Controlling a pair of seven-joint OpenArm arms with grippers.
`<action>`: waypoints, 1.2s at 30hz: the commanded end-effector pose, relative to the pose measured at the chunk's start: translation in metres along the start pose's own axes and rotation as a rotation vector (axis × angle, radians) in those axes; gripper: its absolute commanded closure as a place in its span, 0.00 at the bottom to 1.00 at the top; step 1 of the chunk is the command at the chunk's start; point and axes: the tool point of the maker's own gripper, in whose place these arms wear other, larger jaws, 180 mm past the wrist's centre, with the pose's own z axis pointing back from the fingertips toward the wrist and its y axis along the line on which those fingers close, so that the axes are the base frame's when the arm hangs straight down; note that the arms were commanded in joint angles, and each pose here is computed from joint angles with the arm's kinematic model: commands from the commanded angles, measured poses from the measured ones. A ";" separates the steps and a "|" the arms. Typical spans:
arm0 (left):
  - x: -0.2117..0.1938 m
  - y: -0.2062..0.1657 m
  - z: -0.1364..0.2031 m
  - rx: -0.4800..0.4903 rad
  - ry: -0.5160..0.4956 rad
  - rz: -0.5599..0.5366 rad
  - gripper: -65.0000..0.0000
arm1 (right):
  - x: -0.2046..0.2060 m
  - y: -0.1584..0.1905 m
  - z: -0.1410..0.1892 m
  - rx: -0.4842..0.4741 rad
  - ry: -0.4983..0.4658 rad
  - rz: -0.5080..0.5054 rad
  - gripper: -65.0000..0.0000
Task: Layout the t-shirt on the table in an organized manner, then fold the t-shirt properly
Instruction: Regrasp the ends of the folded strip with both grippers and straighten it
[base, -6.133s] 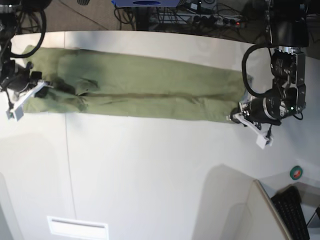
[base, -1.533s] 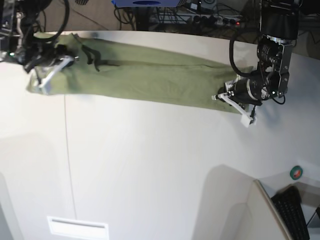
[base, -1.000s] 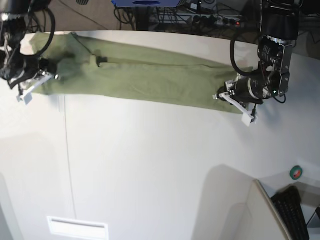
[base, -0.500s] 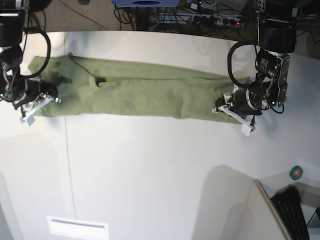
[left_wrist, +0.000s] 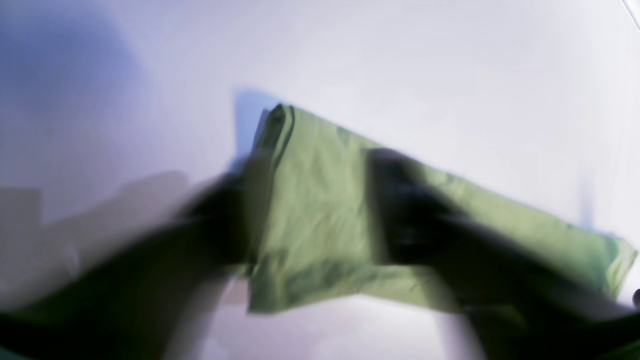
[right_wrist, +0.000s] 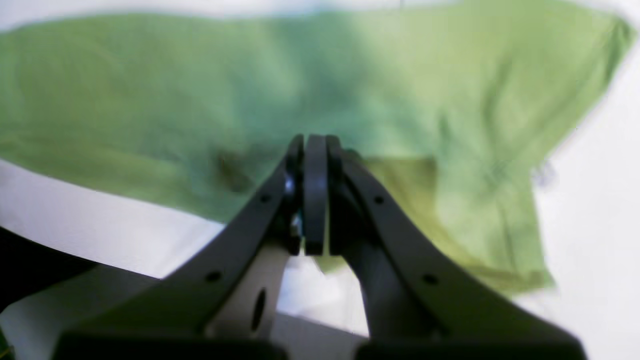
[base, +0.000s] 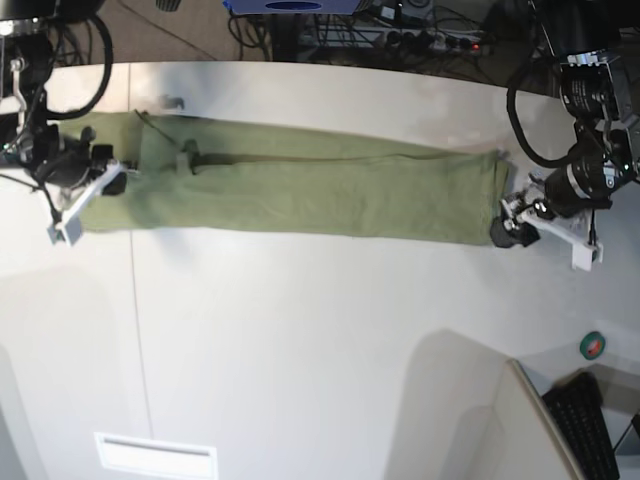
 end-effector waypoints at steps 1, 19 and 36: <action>0.013 0.002 0.004 -0.011 -0.032 -0.024 0.01 | 0.015 -0.002 0.004 -0.003 -0.043 0.014 1.00; -0.036 0.019 -0.042 -0.077 0.099 0.030 0.00 | 0.000 -0.008 0.003 -0.011 -0.012 -0.004 1.00; -0.067 0.025 -0.058 -0.023 0.203 0.096 0.56 | -0.005 -0.008 0.002 -0.011 -0.006 -0.009 1.00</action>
